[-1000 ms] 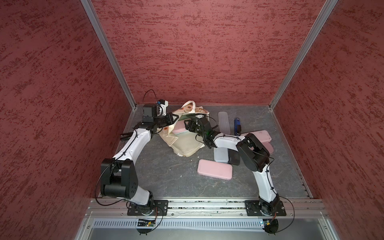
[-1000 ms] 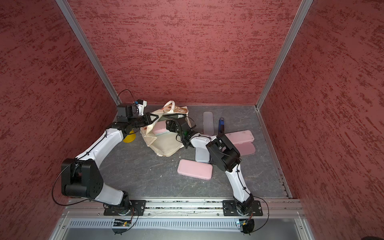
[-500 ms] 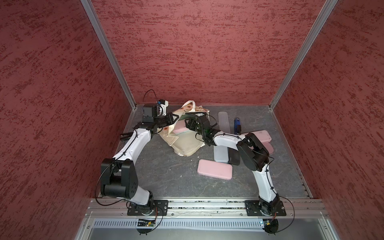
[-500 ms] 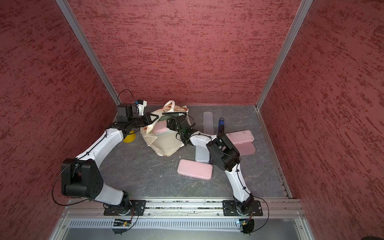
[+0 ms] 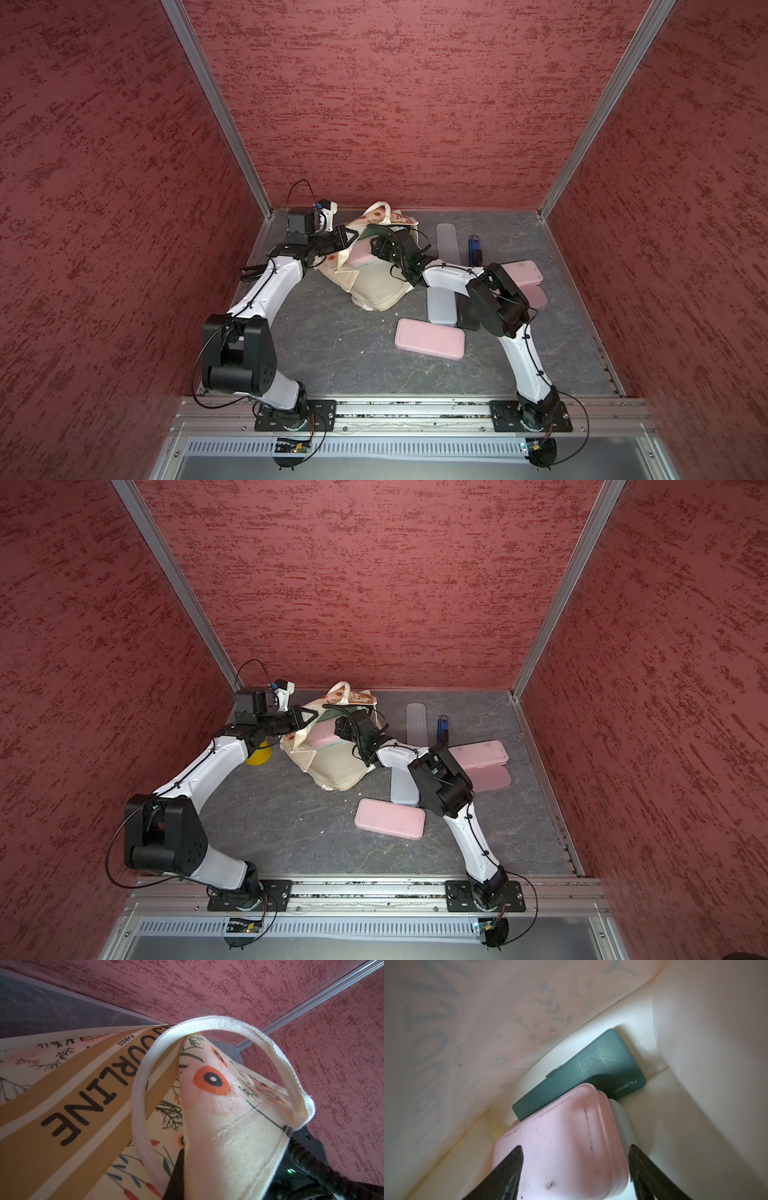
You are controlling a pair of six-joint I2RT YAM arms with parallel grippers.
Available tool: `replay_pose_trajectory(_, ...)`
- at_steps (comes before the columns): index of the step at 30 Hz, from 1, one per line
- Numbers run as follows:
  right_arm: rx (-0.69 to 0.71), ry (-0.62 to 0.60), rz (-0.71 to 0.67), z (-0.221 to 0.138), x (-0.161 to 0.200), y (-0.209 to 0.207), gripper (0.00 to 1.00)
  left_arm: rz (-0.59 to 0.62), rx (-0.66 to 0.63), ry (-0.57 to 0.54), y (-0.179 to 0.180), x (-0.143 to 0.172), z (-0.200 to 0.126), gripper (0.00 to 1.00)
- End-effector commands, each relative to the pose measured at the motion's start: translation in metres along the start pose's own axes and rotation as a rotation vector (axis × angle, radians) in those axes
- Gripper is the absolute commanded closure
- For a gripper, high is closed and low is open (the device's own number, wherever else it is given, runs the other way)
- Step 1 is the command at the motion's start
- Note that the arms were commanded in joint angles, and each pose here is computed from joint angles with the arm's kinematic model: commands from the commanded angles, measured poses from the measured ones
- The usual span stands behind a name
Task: Take out the pencil case from the canvas bag
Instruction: Adjust the pencil case in the canvas bag.
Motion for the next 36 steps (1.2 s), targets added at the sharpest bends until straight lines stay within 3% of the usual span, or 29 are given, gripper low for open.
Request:
replay_pose_trajectory(1,0.013,-0.043,0.057,0.007,-0.018,-0.016,0.21,-0.037,0.009,0.036,0.002,0.005,0.001,1.00)
replay_pose_trajectory(9,-0.174,-0.044,0.023,0.000,-0.023,0.009,0.28,-0.037,0.012,0.043,0.001,0.006,0.003,1.00)
replay_pose_trajectory(27,-0.368,-0.030,0.007,-0.065,0.003,0.050,0.31,-0.040,0.008,0.051,0.002,0.008,0.006,1.00)
replay_pose_trajectory(31,-0.344,-0.013,0.024,-0.067,0.014,0.047,0.31,-0.035,0.007,0.049,0.001,0.008,0.005,1.00)
replay_pose_trajectory(36,-0.172,0.018,0.061,-0.060,0.025,0.021,0.30,-0.031,0.008,0.047,-0.001,0.007,0.004,1.00)
Point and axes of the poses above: each gripper's point midway between its finger pads, its own z axis out along the fingers, its own y axis along the line the jaws close on, x = y × z, the point moved 6 cm from there along -z, back along the fingers, and after that the axes turned 7 degrees about -z, right-handed, at the moved point
